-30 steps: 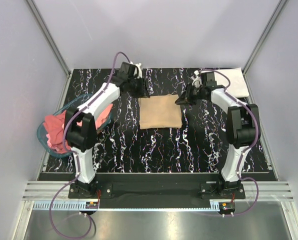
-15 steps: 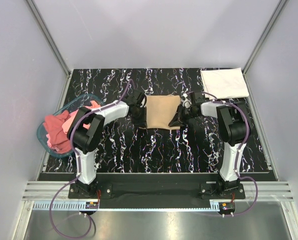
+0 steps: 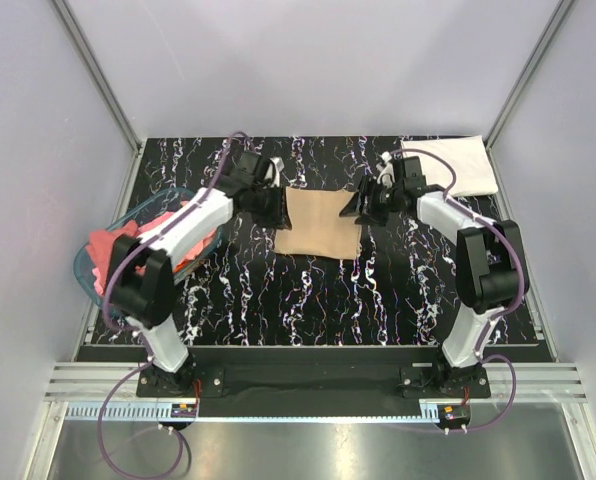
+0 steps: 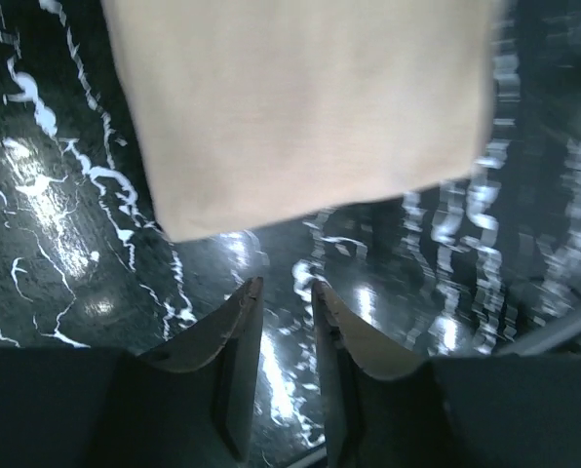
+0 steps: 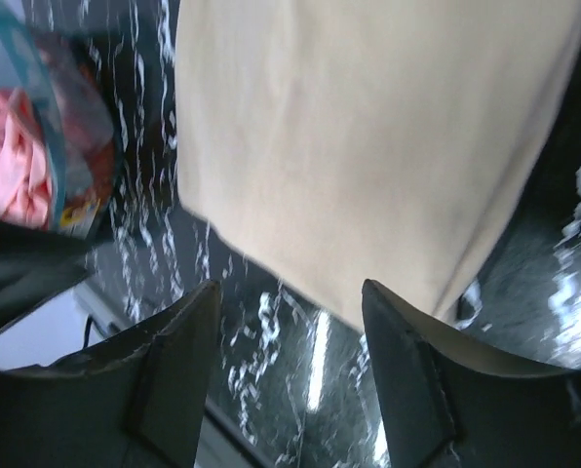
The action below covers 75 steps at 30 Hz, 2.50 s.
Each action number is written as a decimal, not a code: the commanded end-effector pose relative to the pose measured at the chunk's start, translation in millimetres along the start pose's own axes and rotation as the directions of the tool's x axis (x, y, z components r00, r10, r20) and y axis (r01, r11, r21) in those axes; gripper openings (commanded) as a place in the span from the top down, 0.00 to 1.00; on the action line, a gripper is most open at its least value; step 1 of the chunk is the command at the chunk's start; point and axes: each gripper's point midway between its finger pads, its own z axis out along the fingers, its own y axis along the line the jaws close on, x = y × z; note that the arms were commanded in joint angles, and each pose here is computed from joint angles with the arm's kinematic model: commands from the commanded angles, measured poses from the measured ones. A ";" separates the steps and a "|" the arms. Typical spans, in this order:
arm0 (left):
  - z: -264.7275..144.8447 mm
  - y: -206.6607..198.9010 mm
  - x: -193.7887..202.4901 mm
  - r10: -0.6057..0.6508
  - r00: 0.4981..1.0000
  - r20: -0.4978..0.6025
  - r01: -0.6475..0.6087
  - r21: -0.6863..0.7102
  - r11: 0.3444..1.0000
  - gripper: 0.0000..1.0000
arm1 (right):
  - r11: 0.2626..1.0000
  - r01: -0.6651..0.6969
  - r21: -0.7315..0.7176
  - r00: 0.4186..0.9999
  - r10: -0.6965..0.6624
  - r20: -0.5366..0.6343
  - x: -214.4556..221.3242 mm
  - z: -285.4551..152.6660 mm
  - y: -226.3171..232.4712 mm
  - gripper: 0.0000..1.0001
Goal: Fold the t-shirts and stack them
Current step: Neatly place the folded tshirt to the corner
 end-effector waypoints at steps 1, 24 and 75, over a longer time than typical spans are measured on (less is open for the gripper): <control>-56.4 -41.5 -7.7 0.083 0.994 0.066 -0.095 0.195 0.976 0.68 | 0.996 0.031 0.089 0.995 -0.040 0.097 -46.8 -0.3 -19.0 0.30; -76.6 -13.8 37.1 0.204 0.974 0.098 -0.220 0.201 0.955 0.67 | 0.974 0.204 0.097 0.976 -0.195 -0.093 -66.5 88.9 -86.4 0.23; -82.8 -7.9 34.2 0.178 0.976 0.126 -0.199 0.183 0.963 0.67 | 0.867 0.457 0.201 0.887 -0.461 -0.026 -98.3 13.9 -38.0 1.00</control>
